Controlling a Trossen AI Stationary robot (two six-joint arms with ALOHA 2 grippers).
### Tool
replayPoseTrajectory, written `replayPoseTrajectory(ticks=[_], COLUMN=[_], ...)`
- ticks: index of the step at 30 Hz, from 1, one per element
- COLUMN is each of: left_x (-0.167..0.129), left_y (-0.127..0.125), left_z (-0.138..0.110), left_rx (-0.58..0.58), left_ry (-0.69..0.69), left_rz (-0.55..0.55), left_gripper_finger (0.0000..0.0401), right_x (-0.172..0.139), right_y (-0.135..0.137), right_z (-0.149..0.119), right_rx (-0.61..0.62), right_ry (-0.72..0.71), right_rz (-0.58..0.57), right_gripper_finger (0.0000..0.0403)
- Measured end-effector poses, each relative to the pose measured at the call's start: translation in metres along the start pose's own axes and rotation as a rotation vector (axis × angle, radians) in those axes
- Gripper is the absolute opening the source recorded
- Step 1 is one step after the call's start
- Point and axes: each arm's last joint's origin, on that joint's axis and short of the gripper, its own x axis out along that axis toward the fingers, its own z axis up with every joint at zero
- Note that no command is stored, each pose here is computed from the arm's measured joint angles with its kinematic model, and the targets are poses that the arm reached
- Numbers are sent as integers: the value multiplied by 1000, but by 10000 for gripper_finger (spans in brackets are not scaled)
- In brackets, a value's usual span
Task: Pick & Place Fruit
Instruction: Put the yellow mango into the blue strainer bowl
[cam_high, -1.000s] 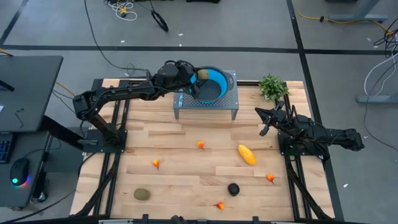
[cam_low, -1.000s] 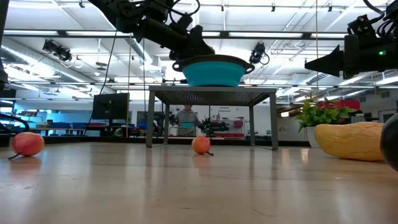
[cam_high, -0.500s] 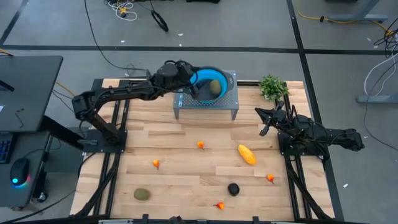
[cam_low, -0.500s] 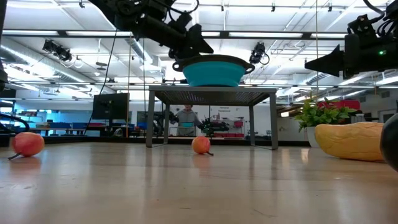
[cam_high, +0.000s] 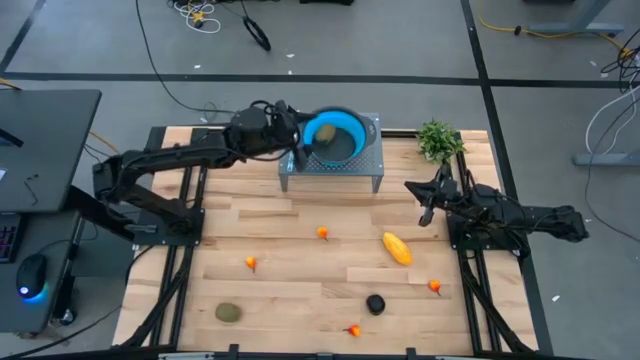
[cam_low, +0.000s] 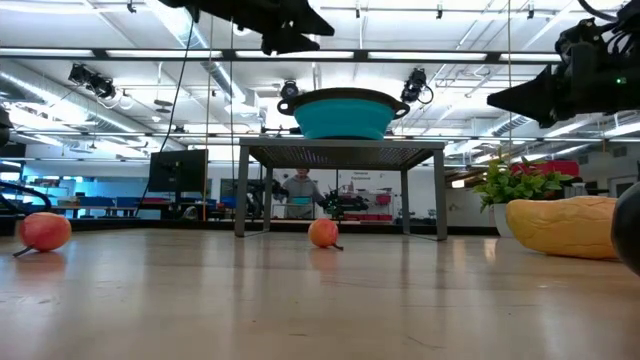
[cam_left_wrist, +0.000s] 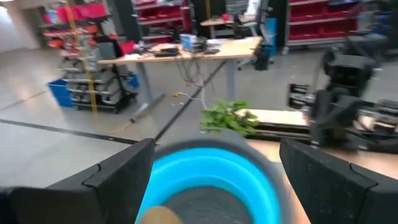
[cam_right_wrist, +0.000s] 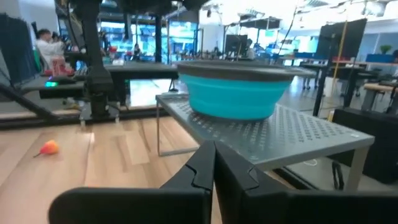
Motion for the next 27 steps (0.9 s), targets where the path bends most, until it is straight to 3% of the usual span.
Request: replayPoseTrajectory(ticks=[7,12,21,27], left_x=[-2,-6,-9,-11], left_y=[-21,-27,-26,-26], left_z=[-26,-44,-36,-37], left_rx=[-80,-84,-75,-65], left_ry=[-76,-80,-183,-151], left_rz=[-71,-48,-28,-57], left_gripper_finger=[357,357,357,357], right_x=[9,20,48,61], right_y=[3,7,19,33], right_z=[23,34,47,55], right_rx=[27,21,56,107], right_ry=[36,121,302,425], right_rz=[68,101,220,322], right_gripper_finger=[26,26,31,71])
